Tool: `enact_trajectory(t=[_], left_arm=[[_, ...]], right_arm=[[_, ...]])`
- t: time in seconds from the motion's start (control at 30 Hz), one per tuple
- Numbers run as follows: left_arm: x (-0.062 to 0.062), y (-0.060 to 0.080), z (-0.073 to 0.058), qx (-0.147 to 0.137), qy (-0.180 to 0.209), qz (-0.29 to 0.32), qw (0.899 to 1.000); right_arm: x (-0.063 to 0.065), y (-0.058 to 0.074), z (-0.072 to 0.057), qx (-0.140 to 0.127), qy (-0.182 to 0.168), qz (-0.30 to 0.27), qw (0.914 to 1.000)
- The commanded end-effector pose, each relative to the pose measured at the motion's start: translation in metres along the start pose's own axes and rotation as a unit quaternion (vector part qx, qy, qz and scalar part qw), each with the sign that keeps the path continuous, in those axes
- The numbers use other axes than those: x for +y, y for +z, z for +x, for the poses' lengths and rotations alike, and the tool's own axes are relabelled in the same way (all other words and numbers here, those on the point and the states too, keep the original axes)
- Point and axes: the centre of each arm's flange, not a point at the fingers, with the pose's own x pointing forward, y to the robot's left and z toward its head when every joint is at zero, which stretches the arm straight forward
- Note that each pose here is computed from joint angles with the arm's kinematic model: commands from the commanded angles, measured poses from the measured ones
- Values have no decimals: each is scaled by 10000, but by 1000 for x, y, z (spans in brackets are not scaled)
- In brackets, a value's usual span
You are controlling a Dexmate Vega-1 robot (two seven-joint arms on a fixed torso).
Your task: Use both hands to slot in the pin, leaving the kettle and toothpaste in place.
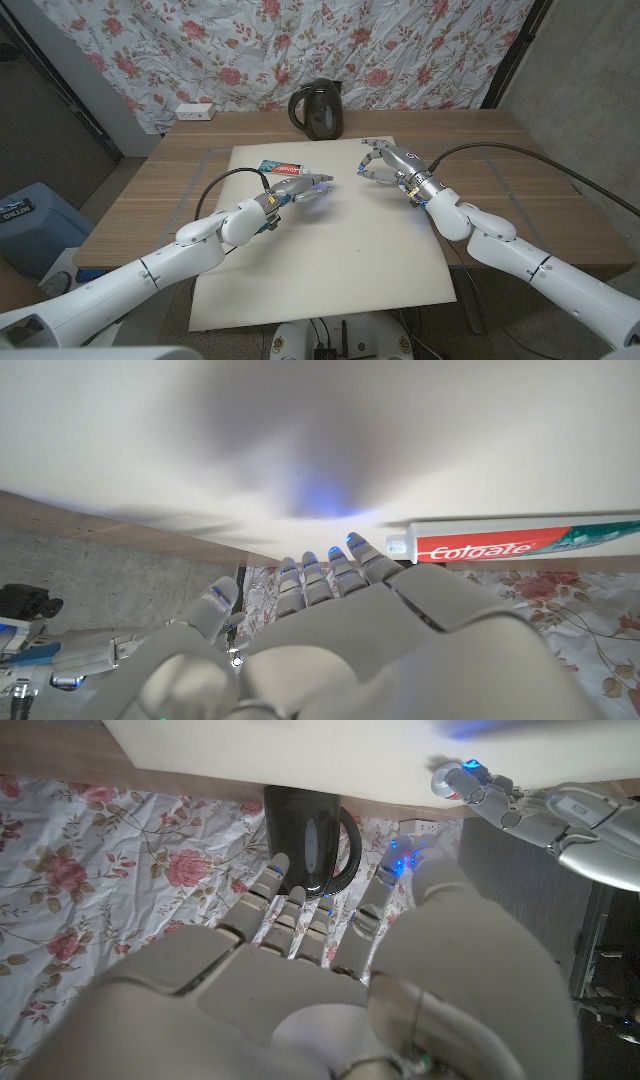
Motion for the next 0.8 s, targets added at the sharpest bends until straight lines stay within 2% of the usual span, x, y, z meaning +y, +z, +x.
enact_trajectory(t=[0.03,0.8], left_arm=[[-11,-5,-3,-2,-222,219,9995],[-15,-15,3,-54,-498,294,9983]], right_arm=[[2,0,2,68,-29,37,10000],[9,4,14,122,-132,139,9997]])
